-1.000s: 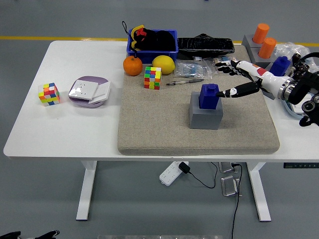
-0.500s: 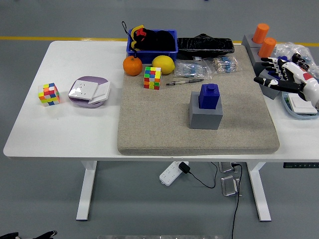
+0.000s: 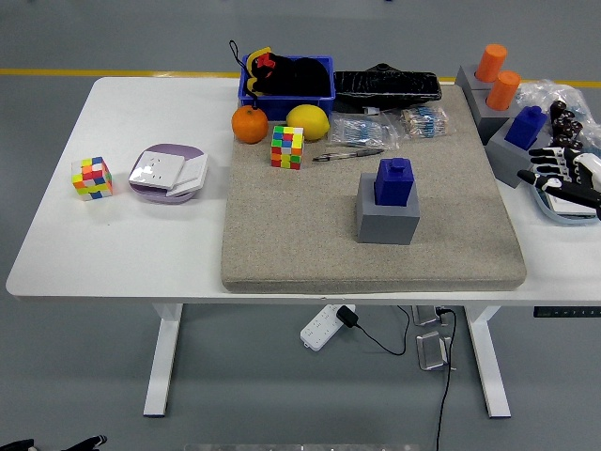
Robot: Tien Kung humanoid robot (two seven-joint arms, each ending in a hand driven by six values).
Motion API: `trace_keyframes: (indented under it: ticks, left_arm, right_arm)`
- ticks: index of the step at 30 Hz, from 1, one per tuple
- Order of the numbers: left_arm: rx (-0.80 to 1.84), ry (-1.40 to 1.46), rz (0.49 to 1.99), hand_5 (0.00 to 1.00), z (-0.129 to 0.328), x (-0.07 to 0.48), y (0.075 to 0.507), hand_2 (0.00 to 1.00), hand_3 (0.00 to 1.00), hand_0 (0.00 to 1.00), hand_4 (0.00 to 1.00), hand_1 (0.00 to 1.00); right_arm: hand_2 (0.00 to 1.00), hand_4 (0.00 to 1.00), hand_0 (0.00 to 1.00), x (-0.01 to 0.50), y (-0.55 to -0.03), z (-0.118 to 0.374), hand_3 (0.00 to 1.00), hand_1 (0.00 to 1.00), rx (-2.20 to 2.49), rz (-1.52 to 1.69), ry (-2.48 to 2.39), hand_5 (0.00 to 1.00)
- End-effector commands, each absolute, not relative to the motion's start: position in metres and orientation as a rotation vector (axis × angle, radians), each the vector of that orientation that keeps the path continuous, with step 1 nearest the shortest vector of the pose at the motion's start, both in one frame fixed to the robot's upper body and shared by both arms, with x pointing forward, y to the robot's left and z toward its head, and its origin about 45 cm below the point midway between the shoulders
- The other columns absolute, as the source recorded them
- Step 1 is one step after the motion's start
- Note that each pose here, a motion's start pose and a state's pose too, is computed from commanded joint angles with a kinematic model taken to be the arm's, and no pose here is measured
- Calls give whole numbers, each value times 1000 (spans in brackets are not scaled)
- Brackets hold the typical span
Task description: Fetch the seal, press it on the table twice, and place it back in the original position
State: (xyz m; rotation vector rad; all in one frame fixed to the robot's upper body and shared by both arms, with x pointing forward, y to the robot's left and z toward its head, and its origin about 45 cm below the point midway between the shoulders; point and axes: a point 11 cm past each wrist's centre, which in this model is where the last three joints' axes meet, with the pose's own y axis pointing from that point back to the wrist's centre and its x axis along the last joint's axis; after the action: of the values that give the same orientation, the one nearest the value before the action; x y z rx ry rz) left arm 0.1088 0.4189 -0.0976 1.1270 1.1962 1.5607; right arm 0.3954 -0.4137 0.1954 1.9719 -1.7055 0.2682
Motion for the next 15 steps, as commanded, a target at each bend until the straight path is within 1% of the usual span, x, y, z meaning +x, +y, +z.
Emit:
trace_keyframes:
  ticks: [5,6,7,15]
  left_arm:
    - [1126,1198,1567,411,-98,107,420,764,800,815,689,786]
    - [1125,1199,1569,411,-98,107,420,763,800,814,688,786]
    - [1124,1200,1571,411,-98,107,420,763,800,814,688,786]
    - [1114,1200,1587,411,-97,107,423,764,800,815,687,786]
  right_arm:
    - [791,998,850,386,-422,183,764,799,1930,218,-1726,521]
    - [785,998,815,384,-424,181,747,793,1924,207,-1732,515]
    - [785,998,815,383,-425,180,747,793,1920,201,-1737,515]
    - [778,998,797,379,-433,183,745,787,1896,187,-1786,510]
